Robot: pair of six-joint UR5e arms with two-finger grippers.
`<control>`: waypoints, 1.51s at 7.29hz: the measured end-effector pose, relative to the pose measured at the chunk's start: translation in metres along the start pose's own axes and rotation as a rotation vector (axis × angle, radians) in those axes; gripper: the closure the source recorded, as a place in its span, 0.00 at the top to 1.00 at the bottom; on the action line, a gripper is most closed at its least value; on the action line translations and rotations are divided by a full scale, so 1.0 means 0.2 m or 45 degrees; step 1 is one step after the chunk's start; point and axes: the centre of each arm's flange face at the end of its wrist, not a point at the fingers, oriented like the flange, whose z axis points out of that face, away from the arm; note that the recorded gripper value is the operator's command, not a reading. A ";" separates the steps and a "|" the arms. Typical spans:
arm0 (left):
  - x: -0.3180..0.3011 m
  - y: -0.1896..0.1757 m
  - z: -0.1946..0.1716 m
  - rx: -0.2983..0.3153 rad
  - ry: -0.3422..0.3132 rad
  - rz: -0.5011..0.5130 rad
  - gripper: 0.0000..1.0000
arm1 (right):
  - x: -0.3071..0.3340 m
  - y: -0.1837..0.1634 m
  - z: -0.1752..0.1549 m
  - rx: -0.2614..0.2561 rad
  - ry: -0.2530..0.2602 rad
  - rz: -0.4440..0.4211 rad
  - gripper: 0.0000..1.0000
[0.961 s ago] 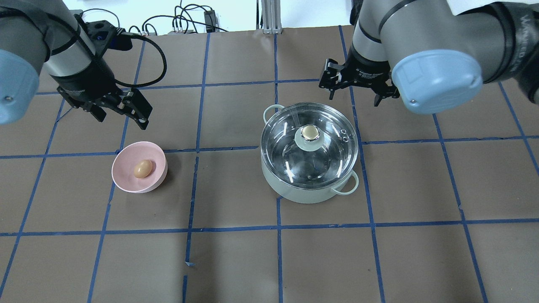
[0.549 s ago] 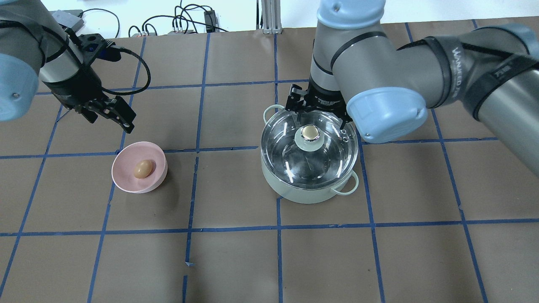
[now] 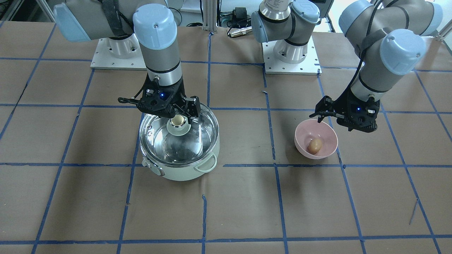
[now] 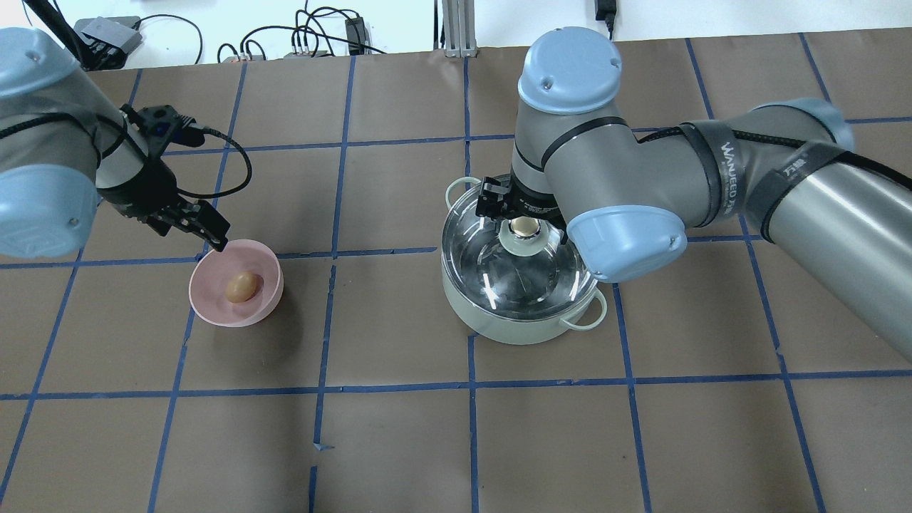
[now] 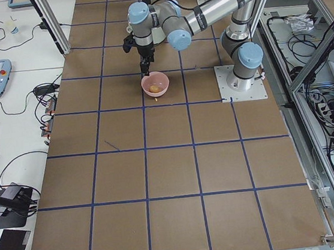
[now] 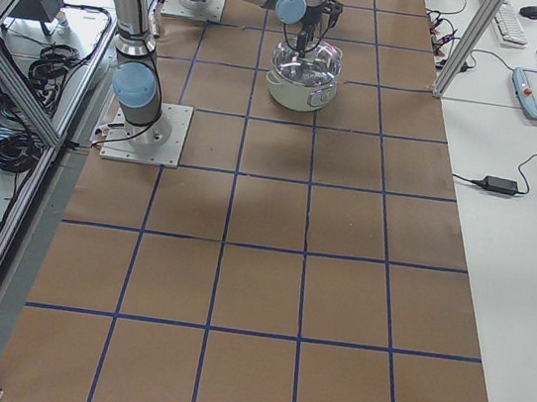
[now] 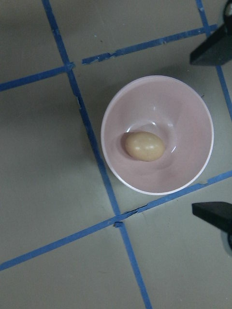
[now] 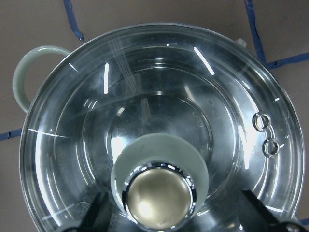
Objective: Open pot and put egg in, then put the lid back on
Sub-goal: 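Lift glass lid off pot with right gripper while left gripper lowers into bowl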
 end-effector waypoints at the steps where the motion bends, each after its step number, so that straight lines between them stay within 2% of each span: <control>1: -0.01 0.03 0.07 0.015 0.006 0.022 0.98 | 0.00 -0.01 0.01 -0.001 0.001 -0.004 0.44; 2: -0.01 0.03 0.11 0.028 0.004 0.037 0.96 | -0.01 -0.01 0.01 0.003 0.000 -0.011 0.36; 3: 0.00 0.04 0.13 0.030 0.005 0.051 0.95 | -0.01 -0.02 0.01 0.008 -0.001 -0.018 0.32; 6: 0.03 0.09 0.24 0.029 0.006 0.084 0.96 | -0.01 -0.04 -0.02 0.027 0.001 -0.028 0.27; 9: 0.05 0.12 0.39 0.039 -0.001 0.086 0.97 | 0.00 -0.21 -0.30 0.144 -0.013 0.002 0.27; 11: 0.06 0.12 0.45 0.053 0.005 0.085 0.97 | 0.16 -0.37 -0.45 0.178 -0.003 0.029 0.27</control>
